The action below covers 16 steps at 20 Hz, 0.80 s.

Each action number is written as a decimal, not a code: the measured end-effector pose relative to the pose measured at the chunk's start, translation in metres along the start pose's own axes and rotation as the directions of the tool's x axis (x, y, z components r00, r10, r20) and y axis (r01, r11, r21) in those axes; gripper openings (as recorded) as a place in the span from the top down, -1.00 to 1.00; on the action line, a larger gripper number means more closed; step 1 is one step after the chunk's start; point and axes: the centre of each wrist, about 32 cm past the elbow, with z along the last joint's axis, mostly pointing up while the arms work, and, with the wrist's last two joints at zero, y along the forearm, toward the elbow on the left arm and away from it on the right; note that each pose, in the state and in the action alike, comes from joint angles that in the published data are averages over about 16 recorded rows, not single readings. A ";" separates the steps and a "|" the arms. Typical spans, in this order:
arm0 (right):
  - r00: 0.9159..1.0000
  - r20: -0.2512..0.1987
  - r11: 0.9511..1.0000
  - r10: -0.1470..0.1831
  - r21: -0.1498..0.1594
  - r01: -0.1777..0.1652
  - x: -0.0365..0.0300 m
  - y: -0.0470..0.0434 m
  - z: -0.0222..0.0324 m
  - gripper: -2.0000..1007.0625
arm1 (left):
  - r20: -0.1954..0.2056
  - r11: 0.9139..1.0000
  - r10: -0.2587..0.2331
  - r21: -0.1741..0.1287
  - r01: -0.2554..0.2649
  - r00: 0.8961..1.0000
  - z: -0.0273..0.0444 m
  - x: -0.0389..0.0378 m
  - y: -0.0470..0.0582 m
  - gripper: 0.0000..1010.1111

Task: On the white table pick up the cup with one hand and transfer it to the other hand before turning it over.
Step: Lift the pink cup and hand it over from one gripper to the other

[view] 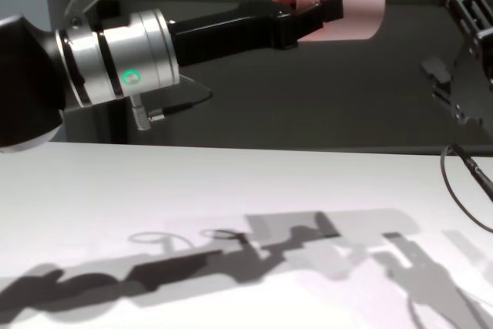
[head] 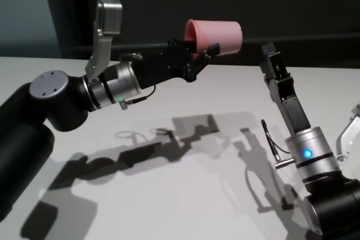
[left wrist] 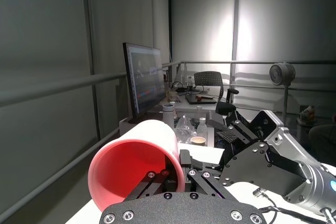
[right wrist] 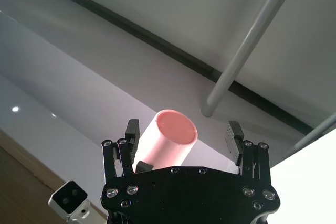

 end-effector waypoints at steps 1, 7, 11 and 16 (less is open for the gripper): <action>1.000 -0.012 1.000 0.008 -0.001 -0.008 0.0008 0.0022 -0.0009 -0.99 | 0.000 1.000 0.000 0.000 0.000 1.000 0.0000 0.0000 0.000 0.90; 0.996 -0.072 0.999 0.051 0.001 -0.051 0.0048 0.0143 -0.0056 -0.99 | 0.000 1.000 0.000 0.000 0.000 1.000 0.0000 0.0000 0.000 0.90; 0.991 -0.109 0.997 0.075 0.006 -0.074 0.0069 0.0211 -0.0081 -0.99 | 0.000 1.000 0.000 0.000 0.000 1.000 0.0000 0.0000 0.000 0.90; 0.984 -0.149 0.995 0.096 0.015 -0.095 0.0099 0.0281 -0.0110 -0.99 | 0.000 1.000 0.000 0.000 0.000 1.000 0.0000 0.0000 0.000 0.90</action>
